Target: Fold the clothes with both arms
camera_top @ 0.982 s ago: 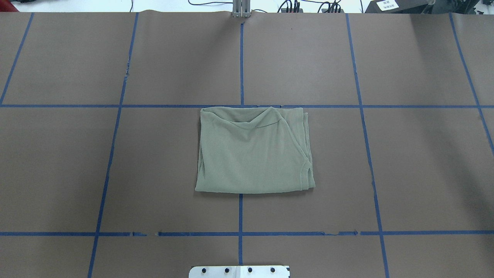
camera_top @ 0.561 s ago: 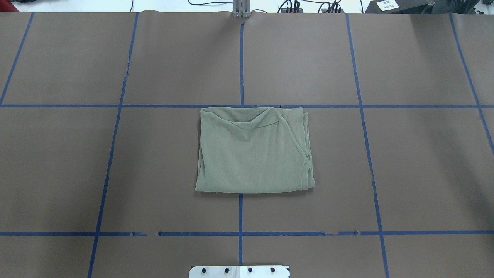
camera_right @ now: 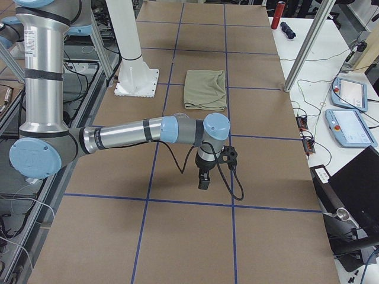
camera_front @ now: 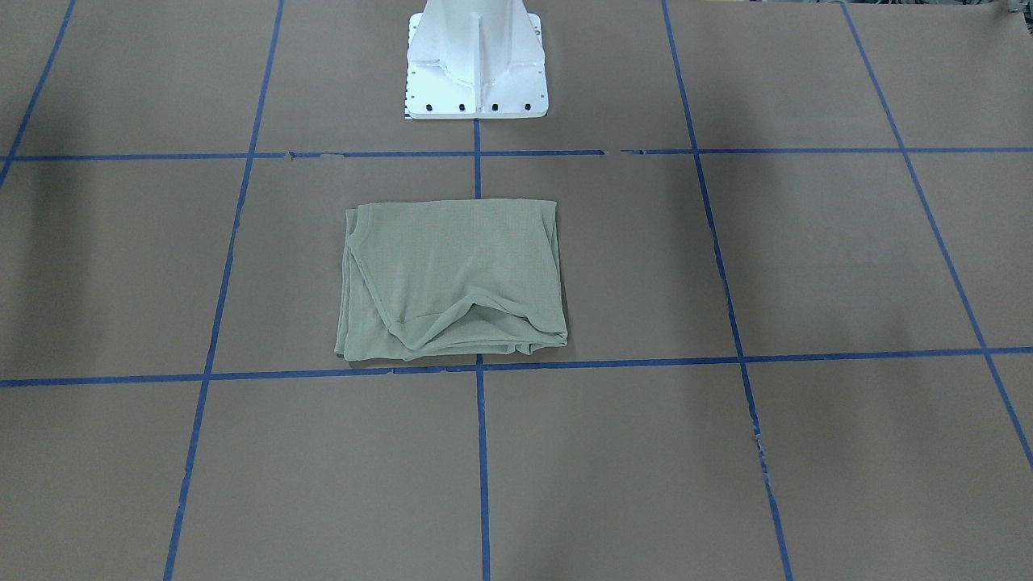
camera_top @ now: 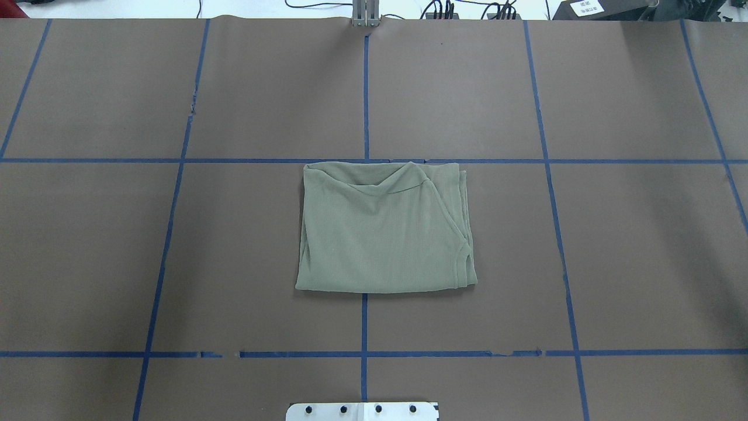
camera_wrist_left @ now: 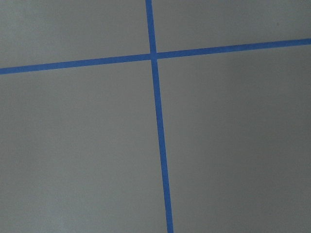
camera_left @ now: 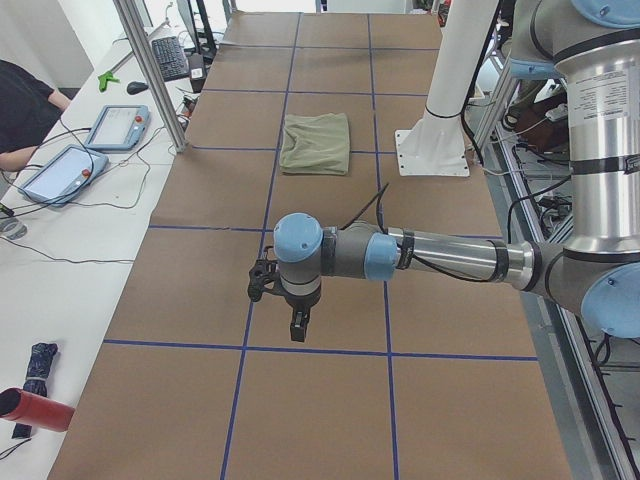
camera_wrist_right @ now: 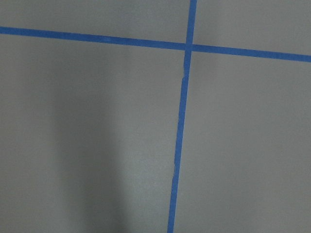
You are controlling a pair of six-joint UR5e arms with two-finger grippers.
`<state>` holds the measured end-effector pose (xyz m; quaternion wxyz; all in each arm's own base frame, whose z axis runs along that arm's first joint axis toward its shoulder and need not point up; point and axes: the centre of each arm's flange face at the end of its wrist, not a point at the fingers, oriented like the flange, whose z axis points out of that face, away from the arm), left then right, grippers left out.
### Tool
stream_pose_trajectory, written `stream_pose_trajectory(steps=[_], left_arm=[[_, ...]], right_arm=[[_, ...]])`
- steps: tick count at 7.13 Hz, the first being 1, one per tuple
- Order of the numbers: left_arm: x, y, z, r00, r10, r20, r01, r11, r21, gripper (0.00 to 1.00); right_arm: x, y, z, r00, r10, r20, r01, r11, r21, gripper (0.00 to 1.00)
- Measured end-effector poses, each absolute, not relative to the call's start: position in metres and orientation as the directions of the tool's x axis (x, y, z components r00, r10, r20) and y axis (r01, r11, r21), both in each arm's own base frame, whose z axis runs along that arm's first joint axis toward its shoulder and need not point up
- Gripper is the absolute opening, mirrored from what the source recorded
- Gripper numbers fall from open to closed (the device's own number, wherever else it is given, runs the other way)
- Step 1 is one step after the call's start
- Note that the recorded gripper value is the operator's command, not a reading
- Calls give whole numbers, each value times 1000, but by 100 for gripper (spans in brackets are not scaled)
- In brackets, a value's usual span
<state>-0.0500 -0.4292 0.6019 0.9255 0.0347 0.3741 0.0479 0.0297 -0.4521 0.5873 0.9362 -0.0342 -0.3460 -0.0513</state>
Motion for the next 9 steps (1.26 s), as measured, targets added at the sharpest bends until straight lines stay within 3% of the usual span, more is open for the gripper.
stream_pose_trajectory(steps=[9], left_arm=[[-53,-409,623,711,205,-672,-123,978,168,100]], right_arm=[[33,-436,587,755,-97,649,120,993,9,100]])
